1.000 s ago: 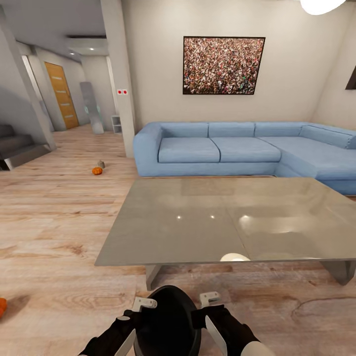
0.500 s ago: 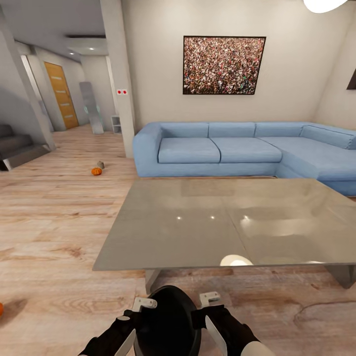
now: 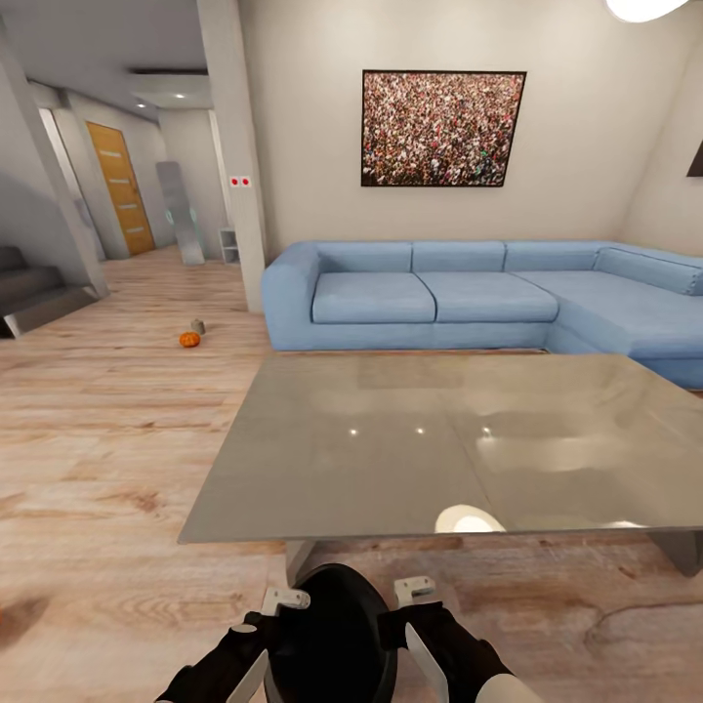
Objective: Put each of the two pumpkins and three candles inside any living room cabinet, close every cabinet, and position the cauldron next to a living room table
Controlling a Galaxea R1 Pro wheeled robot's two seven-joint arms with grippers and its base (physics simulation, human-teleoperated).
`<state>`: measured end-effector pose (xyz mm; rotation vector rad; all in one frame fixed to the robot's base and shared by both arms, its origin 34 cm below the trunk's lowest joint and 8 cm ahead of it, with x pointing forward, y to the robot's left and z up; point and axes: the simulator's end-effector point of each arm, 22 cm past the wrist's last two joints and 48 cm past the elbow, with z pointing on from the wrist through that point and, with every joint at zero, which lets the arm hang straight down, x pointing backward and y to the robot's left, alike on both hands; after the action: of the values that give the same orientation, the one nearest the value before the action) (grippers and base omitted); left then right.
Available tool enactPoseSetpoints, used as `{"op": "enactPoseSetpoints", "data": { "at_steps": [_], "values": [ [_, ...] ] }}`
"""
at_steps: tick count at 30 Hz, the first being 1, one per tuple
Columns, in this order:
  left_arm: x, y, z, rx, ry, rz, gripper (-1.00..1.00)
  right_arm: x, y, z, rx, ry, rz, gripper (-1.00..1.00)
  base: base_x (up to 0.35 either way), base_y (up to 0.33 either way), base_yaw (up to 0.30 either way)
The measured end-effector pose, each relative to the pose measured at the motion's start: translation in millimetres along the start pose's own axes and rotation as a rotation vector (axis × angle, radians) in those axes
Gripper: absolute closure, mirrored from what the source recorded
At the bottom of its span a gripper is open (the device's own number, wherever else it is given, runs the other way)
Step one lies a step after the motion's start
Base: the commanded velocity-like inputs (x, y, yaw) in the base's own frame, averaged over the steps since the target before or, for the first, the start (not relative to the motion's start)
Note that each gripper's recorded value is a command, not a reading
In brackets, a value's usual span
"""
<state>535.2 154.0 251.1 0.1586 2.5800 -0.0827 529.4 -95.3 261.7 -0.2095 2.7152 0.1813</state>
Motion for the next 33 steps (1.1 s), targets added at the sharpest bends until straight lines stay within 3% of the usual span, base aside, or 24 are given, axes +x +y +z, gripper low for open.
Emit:
{"op": "enactPoseSetpoints", "data": {
  "at_steps": [17, 33],
  "values": [
    [0, 0, 0.1, 0.0, 0.0, 0.0, 1.0, 0, 0, 0.1, 0.0, 0.0, 0.0, 1.0, 0.032, 0.0, 0.0],
    [17, -1, 9.8, 0.004, 0.036, -0.003, 1.0, 15, 0, 12.1, -0.004, 0.036, 0.005, 1.0, 0.0, 0.0, 0.0]
  ]
}}
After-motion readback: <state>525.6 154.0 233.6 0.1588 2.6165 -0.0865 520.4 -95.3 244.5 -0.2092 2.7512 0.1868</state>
